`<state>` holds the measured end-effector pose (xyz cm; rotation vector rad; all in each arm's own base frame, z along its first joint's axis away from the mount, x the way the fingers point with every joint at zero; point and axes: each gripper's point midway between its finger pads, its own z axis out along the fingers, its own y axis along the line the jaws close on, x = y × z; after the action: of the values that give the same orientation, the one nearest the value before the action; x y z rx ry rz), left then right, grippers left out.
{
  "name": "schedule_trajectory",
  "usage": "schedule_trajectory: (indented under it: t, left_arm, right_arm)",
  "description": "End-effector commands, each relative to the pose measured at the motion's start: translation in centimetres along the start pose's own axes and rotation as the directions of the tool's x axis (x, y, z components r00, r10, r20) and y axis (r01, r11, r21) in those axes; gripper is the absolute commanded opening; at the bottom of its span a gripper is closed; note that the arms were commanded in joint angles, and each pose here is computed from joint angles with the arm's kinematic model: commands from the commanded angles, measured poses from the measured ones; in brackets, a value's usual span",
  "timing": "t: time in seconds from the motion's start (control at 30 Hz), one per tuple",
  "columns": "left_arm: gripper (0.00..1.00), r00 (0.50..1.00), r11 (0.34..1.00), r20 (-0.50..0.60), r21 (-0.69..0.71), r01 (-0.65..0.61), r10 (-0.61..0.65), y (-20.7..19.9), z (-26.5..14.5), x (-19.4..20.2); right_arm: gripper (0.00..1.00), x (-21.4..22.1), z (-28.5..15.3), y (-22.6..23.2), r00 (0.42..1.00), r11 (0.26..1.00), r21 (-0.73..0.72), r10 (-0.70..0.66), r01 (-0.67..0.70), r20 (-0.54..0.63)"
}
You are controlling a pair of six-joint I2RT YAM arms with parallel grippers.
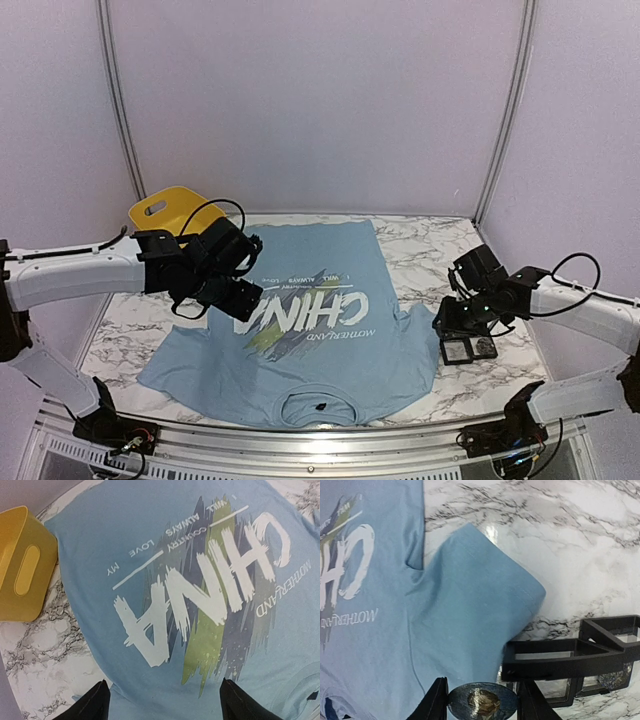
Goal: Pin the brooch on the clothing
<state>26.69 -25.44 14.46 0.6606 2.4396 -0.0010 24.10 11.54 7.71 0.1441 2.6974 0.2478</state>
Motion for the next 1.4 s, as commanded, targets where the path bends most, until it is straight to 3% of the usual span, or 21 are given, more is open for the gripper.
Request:
schedule_trajectory:
  t: [0.0, 0.23, 0.43, 0.63, 0.8, 1.13, 1.37]
  left_arm:
    - [0.78, 0.981, 0.994, 0.178, 0.092, 0.062, -0.078, -0.4, -2.6, -3.7]
    - [0.72, 0.903, 0.966, 0.392, 0.243, 0.085, -0.178, -2.0, -5.5, -8.7]
    - [0.70, 0.753, 0.906, 0.601, 0.423, -0.014, -0.269, -5.3, -9.3, -14.5]
    - [0.80, 0.698, 0.913, 0.686, 0.390, -0.118, -0.203, -8.0, -10.2, -18.0]
    - [0.80, 0.662, 0.925, 0.718, 0.368, -0.100, -0.214, -7.7, -10.6, -19.5]
    - [0.43, 0.592, 0.940, 0.772, 0.334, -0.069, -0.230, -6.6, -11.9, -21.0]
    - [0.37, 0.576, 0.947, 0.789, 0.313, -0.079, -0.213, -6.5, -12.1, -21.4]
  right_arm:
    - [0.26, -3.8, -3.3, 5.0, 0.992, 0.985, -0.163, -0.042, 0.061, 0.120]
    - [0.25, -8.8, -7.0, 14.1, 0.959, 0.918, -0.350, -0.093, 0.187, 0.268]
    - [0.23, -14.9, -13.2, 24.0, 0.864, 0.809, -0.477, -0.075, 0.345, 0.498]
    - [0.22, -17.0, -18.1, 30.7, 0.773, 0.707, -0.571, 0.054, 0.417, 0.632]
    - [0.22, -17.0, -19.7, 32.4, 0.744, 0.671, -0.607, 0.124, 0.425, 0.657]
    - [0.21, -16.4, -19.7, 33.2, 0.750, 0.662, -0.607, 0.103, 0.439, 0.653]
    - [0.21, -16.1, -19.8, 33.7, 0.754, 0.647, -0.613, 0.087, 0.454, 0.651]
